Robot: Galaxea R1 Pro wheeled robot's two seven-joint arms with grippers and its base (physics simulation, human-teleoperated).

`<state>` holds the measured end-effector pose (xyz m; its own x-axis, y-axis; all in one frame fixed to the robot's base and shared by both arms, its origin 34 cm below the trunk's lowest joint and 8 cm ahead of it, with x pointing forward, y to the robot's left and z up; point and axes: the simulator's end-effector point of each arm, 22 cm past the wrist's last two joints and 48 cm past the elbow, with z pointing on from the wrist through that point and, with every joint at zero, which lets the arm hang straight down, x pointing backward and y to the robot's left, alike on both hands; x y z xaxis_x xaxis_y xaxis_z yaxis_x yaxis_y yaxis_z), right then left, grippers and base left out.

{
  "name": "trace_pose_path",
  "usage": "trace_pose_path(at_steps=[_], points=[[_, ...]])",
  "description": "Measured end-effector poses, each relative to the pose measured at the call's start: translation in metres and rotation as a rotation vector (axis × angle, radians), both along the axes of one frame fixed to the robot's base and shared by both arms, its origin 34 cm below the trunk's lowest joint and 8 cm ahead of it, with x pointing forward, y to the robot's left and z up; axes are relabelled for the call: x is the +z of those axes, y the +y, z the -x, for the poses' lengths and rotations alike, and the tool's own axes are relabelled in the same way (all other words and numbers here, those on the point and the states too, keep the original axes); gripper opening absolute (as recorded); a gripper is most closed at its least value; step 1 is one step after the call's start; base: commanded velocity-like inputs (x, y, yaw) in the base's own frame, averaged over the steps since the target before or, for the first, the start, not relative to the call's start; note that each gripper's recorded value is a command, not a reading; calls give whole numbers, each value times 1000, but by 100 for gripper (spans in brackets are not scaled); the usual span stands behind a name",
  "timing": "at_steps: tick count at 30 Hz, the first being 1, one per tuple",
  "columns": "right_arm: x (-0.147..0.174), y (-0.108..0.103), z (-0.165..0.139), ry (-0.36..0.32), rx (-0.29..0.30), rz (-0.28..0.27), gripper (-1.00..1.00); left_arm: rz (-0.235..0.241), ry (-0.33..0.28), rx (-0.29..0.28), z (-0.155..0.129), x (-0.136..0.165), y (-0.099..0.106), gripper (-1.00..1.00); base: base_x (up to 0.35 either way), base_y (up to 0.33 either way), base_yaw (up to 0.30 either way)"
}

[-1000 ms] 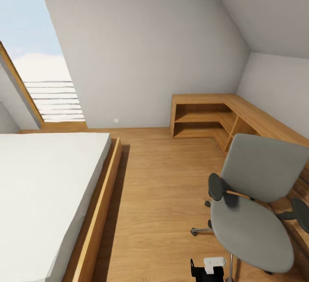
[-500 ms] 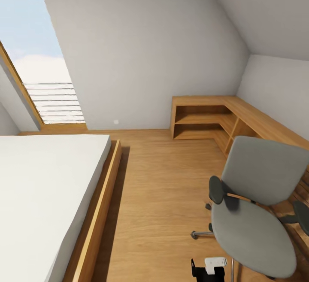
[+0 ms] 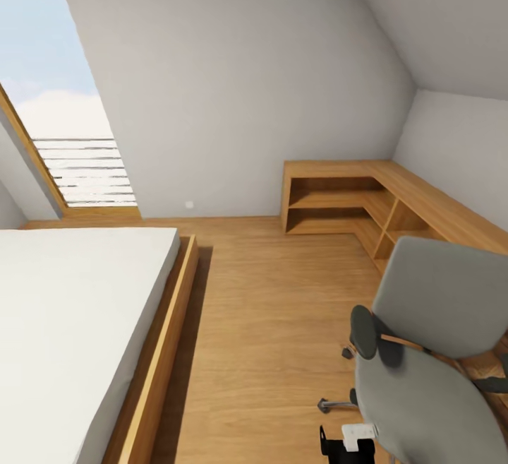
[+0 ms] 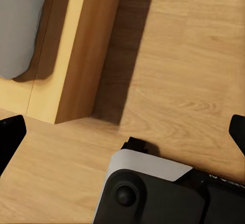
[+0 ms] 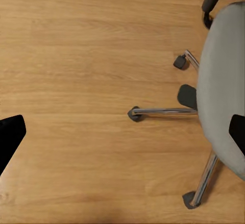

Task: In the bedroom, organize the workspace by keeping the computer under the desk, ensuring the monitor is on the desk, placing the keyboard on the desk next to the monitor, placing the mouse on the desk next to the keyboard, moving the folder from the swivel chair onto the desk next to the mouse, stacking the notebook on top of the folder with the pen on top of the notebook, and positioning the swivel chair next to the desk.

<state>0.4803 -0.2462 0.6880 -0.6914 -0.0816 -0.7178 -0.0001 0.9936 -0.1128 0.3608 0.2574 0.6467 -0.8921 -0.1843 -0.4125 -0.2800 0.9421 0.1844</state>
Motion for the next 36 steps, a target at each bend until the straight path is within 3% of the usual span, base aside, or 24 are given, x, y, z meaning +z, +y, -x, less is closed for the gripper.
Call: trace_pose_path(at_steps=[18,28,36], points=[[0,-1,0,0,4,2,100,2,0,1,0,0,-2,100,117,204,0],[0,-1,1,1,5,2,100,6,0,-1,0,0,-4,100,44,40,0],[0,-1,1,1,6,2,100,5,0,-1,0,0,-4,100,267,2,0]])
